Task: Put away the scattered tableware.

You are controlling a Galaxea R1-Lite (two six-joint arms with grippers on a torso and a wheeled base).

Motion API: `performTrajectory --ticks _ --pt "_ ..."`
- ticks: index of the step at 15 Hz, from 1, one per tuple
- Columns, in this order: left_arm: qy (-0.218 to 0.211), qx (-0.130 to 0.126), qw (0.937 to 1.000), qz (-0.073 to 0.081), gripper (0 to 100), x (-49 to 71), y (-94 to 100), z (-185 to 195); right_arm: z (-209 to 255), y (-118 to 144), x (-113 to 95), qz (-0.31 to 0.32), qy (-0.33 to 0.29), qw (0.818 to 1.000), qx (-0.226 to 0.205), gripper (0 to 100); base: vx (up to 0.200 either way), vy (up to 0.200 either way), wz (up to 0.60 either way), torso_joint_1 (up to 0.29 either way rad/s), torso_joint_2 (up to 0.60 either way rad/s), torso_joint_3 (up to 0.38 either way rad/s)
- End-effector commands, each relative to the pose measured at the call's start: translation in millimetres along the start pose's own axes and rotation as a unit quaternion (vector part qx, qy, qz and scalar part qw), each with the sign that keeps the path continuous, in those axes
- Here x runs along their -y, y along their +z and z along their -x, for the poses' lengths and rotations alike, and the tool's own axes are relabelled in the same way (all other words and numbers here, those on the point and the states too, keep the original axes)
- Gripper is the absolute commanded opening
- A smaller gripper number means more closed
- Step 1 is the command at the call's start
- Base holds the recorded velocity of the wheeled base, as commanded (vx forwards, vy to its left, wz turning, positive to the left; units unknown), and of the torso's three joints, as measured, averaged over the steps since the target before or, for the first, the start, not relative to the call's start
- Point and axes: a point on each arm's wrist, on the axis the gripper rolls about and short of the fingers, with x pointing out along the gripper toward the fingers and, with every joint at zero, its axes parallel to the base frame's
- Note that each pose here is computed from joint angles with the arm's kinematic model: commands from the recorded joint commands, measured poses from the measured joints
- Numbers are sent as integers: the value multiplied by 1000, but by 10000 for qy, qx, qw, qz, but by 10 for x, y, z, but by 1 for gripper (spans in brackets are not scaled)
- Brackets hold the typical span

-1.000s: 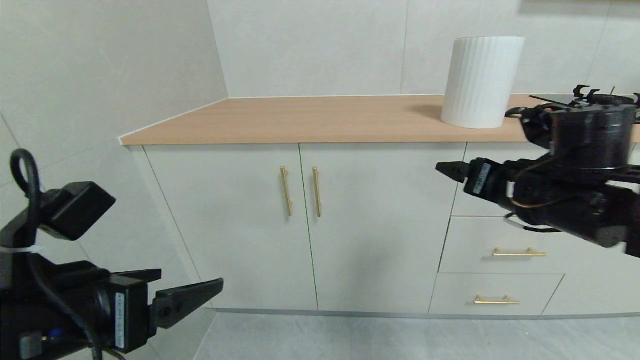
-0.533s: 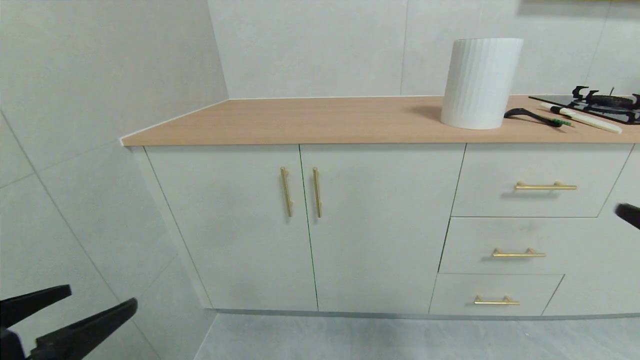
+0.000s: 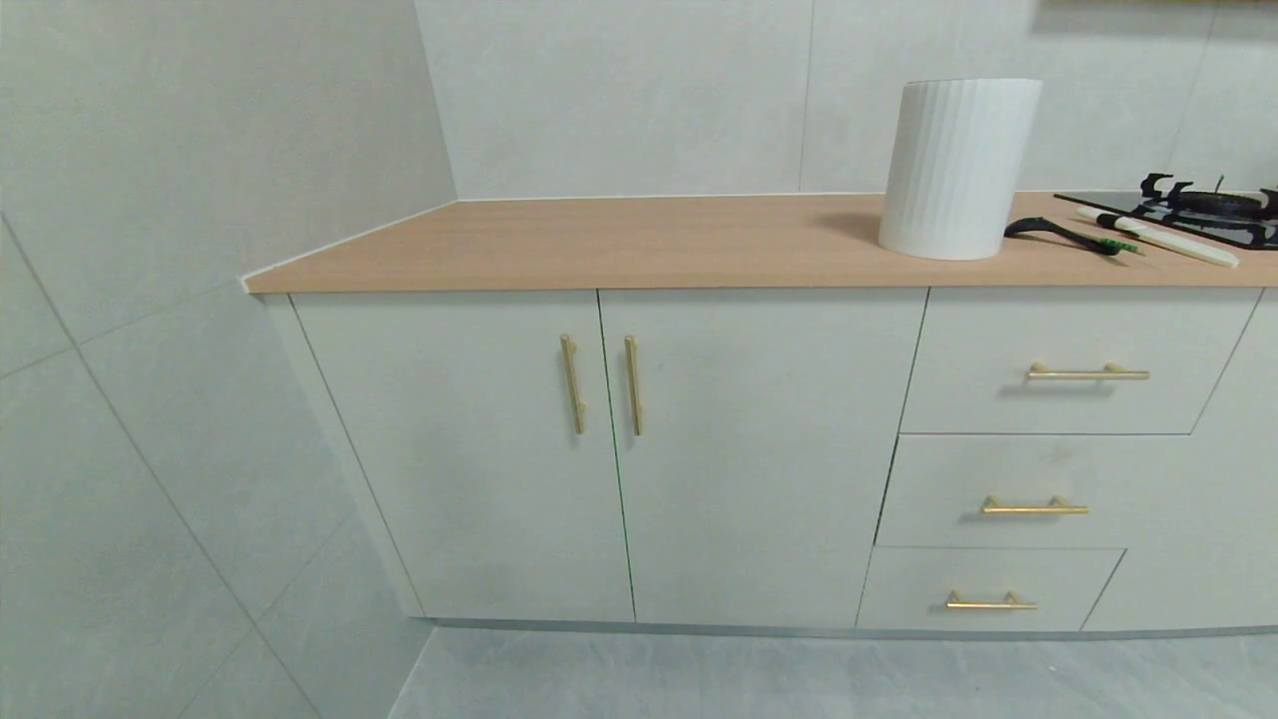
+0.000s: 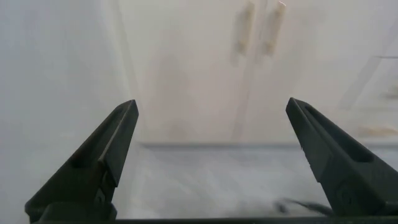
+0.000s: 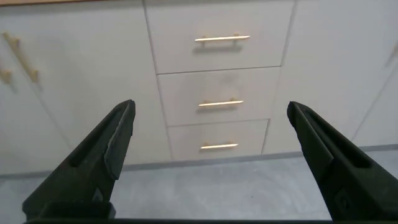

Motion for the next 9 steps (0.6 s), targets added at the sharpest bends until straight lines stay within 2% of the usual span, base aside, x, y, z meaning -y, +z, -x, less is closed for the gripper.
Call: performTrajectory --ticks 1,2,4,5,6,7,9 --pt "542 581 9963 -319 100 -10 -236 228 159 -278 -24 84 -241 9991 353 100 0 0 0 0 0 0" --pt "718 587 9952 -310 100 -10 -235 230 146 -294 -23 86 -302 9990 329 100 0 0 0 0 0 0" --pt "1437 591 9873 -331 100 37 -343 248 80 -397 -17 90 -622 9980 109 100 0 0 0 0 0 0" --pt "1474 677 9859 -419 100 55 -474 274 45 -457 -22 115 -622 9980 -11 100 0 0 0 0 0 0" --pt "1450 475 9872 -470 100 50 -576 207 15 -510 -26 137 -614 9980 -116 100 0 0 0 0 0 0" --pt "1520 270 9871 -419 100 37 -726 109 -80 -655 -40 111 -592 9978 -285 100 0 0 0 0 0 0" --pt "1469 278 9876 -472 100 28 -894 -18 -277 -887 -80 18 -285 9996 -22 100 0 0 0 0 0 0"
